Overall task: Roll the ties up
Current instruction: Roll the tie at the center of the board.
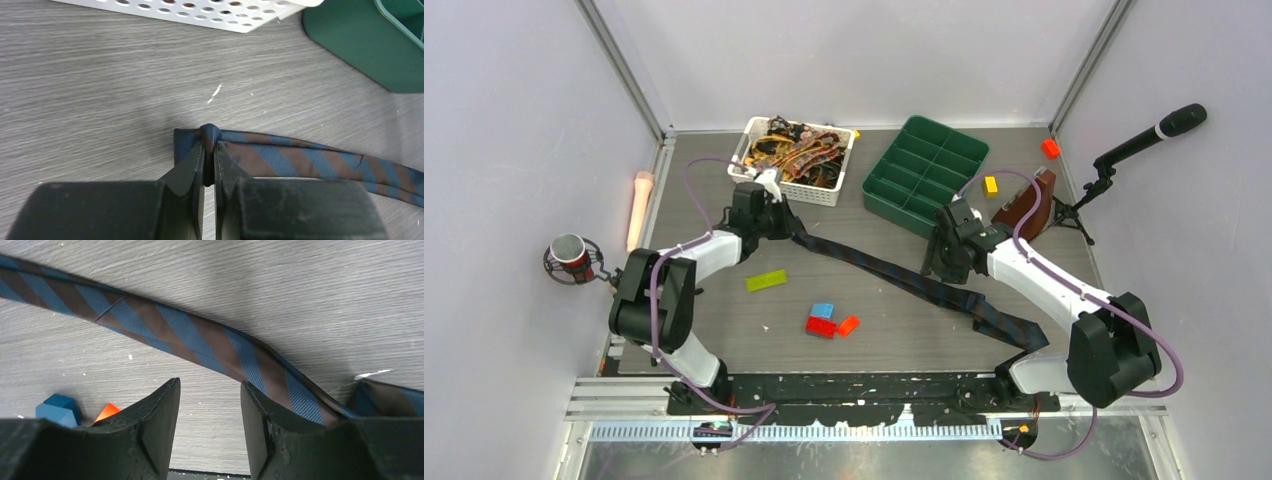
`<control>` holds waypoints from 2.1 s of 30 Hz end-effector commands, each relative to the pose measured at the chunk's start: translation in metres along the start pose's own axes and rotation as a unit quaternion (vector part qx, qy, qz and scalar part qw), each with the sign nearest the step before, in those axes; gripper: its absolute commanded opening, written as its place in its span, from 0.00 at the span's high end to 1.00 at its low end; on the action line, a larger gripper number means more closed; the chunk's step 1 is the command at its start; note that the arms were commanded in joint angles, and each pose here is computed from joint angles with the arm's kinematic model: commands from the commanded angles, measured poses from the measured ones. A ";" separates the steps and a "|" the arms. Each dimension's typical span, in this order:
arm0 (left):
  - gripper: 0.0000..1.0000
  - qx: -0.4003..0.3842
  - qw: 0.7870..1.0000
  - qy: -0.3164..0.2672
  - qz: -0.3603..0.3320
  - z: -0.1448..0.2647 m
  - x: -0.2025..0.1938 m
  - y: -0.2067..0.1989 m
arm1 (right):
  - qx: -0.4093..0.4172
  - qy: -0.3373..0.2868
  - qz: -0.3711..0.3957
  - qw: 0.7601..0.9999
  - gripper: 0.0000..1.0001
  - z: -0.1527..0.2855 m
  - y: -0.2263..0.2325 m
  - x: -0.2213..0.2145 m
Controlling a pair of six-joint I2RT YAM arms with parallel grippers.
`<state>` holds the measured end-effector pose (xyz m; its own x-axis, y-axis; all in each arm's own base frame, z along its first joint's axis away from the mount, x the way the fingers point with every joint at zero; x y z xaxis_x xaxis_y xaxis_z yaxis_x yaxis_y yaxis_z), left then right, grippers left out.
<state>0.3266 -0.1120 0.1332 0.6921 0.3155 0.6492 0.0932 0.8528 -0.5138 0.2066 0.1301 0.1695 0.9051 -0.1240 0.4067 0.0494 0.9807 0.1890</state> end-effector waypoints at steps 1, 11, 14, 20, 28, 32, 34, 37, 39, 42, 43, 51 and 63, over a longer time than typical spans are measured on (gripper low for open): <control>1.00 -0.020 1.000 0.006 -0.020 -0.005 -0.007 -0.011 | -0.027 -0.056 -0.012 0.998 0.47 0.016 -0.001 0.014; 1.00 -0.033 0.999 0.029 -0.025 -0.014 -0.022 -0.023 | -0.038 -0.068 -0.019 0.997 0.48 0.019 -0.005 0.013; 1.00 -0.013 0.999 0.022 -0.034 -0.009 -0.019 -0.021 | -0.036 -0.071 -0.018 0.997 0.48 0.021 -0.005 0.013; 1.00 0.040 0.997 -0.018 -0.066 0.000 0.001 -0.019 | -0.037 -0.071 -0.012 0.997 0.48 0.023 -0.006 0.012; 1.00 0.097 0.991 -0.012 -0.095 -0.013 0.010 -0.007 | -0.043 -0.071 -0.003 0.997 0.48 0.025 -0.008 0.012; 1.00 0.110 0.990 -0.010 -0.092 -0.016 0.012 -0.002 | -0.043 -0.071 -0.001 0.997 0.48 0.025 -0.008 0.012; 1.00 0.111 0.990 -0.010 -0.090 -0.015 0.013 -0.001 | -0.044 -0.069 0.001 0.997 0.48 0.024 -0.008 0.011; 1.00 0.125 0.988 0.002 -0.085 -0.014 0.013 0.000 | -0.044 -0.068 0.002 0.997 0.48 0.024 -0.008 0.012; 1.00 0.134 0.988 0.009 -0.079 -0.014 0.012 0.002 | -0.044 -0.068 0.004 0.997 0.48 0.024 -0.008 0.012; 1.00 0.139 0.989 0.008 -0.057 -0.012 0.013 0.006 | -0.044 -0.066 0.005 0.997 0.48 0.023 -0.008 0.012; 1.00 0.134 0.990 0.006 -0.048 -0.010 0.015 0.008 | -0.043 -0.066 0.005 0.997 0.48 0.023 -0.007 0.012; 1.00 0.052 0.997 0.000 0.063 0.000 0.034 0.032 | -0.037 -0.059 0.009 0.998 0.48 0.021 -0.006 0.012; 1.00 0.092 0.988 0.063 0.107 0.008 0.041 0.061 | -0.030 -0.052 0.024 0.998 0.48 0.021 -0.002 0.017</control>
<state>0.3523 -0.0448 0.1281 0.7153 0.4925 0.4958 -0.1826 0.8165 -0.5477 0.2046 0.1183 0.1821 0.8738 -0.1036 0.4751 0.0626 0.9929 0.1014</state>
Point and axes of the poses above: each gripper's point midway between its finger pads, its own z axis back along the fingers, its own y axis along the line the jaws close on, x = y × z, the point moved 10 cm from there along z, back along the fingers, and after that the axes turned 10 degrees about z, right-handed, at the moved point
